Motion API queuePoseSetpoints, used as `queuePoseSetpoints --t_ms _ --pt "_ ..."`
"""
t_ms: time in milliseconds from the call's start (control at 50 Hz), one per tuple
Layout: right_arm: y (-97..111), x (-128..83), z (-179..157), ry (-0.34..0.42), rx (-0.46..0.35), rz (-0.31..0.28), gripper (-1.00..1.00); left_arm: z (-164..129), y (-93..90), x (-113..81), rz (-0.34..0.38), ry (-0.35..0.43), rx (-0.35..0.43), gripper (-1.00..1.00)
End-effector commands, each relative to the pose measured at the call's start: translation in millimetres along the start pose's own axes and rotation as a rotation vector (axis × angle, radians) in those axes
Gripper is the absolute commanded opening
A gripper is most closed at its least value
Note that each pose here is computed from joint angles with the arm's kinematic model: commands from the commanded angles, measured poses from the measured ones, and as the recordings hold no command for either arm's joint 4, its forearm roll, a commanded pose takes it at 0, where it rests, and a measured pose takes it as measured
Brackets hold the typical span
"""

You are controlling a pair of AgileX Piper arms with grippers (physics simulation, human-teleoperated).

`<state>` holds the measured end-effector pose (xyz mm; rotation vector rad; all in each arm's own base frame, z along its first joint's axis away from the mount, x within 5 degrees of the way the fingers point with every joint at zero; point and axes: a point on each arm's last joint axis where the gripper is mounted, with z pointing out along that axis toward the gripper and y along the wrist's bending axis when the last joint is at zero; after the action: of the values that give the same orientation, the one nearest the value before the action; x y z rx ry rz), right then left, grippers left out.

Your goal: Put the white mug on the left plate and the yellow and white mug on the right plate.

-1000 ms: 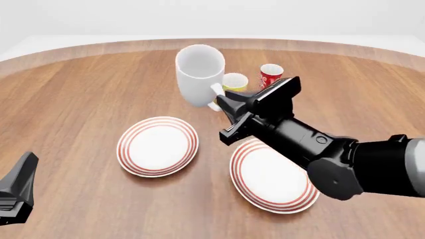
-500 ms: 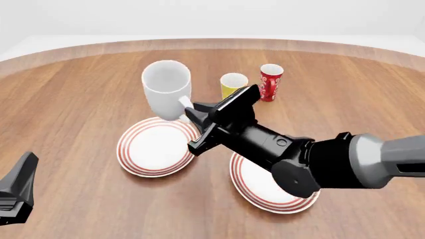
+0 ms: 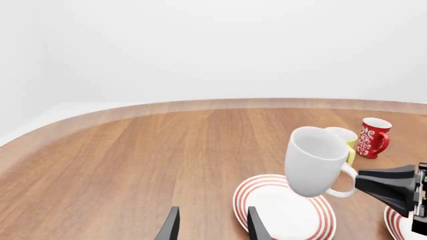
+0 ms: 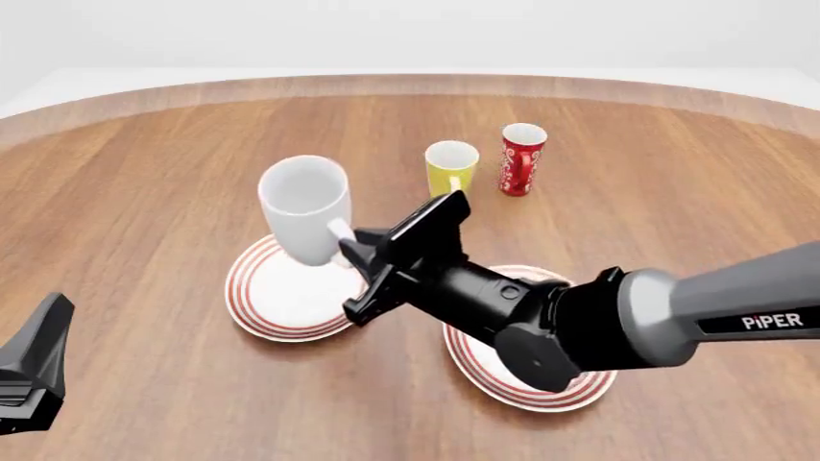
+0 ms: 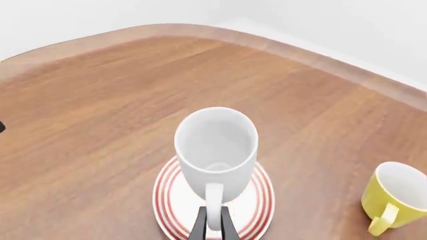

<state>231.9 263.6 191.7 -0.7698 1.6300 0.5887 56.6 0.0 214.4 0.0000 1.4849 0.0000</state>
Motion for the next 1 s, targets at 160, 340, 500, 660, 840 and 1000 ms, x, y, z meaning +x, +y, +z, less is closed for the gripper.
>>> queuePoseSetpoints --t_ms 160,340,500,660,840,1000 --pt "5 14 10 0.034 -0.013 0.026 -1.00 0 0.0 0.0 0.000 0.000 0.000 1.00" --pt "7 21 16 0.055 -0.018 0.036 -1.00 0 0.0 0.0 0.000 0.000 0.000 1.00" --pt "9 27 21 0.072 -0.024 0.041 -1.00 0 0.0 0.0 0.000 0.000 0.000 1.00" --pt "11 32 25 0.084 -0.028 0.049 -1.00 0 0.0 0.0 0.000 0.000 0.000 1.00" --pt "10 37 28 0.100 -0.024 0.051 -1.00 0 0.0 0.0 0.000 0.000 0.000 1.00" --pt "9 41 32 0.114 -0.020 0.055 -1.00 0 0.0 0.0 0.000 0.000 0.000 1.00"
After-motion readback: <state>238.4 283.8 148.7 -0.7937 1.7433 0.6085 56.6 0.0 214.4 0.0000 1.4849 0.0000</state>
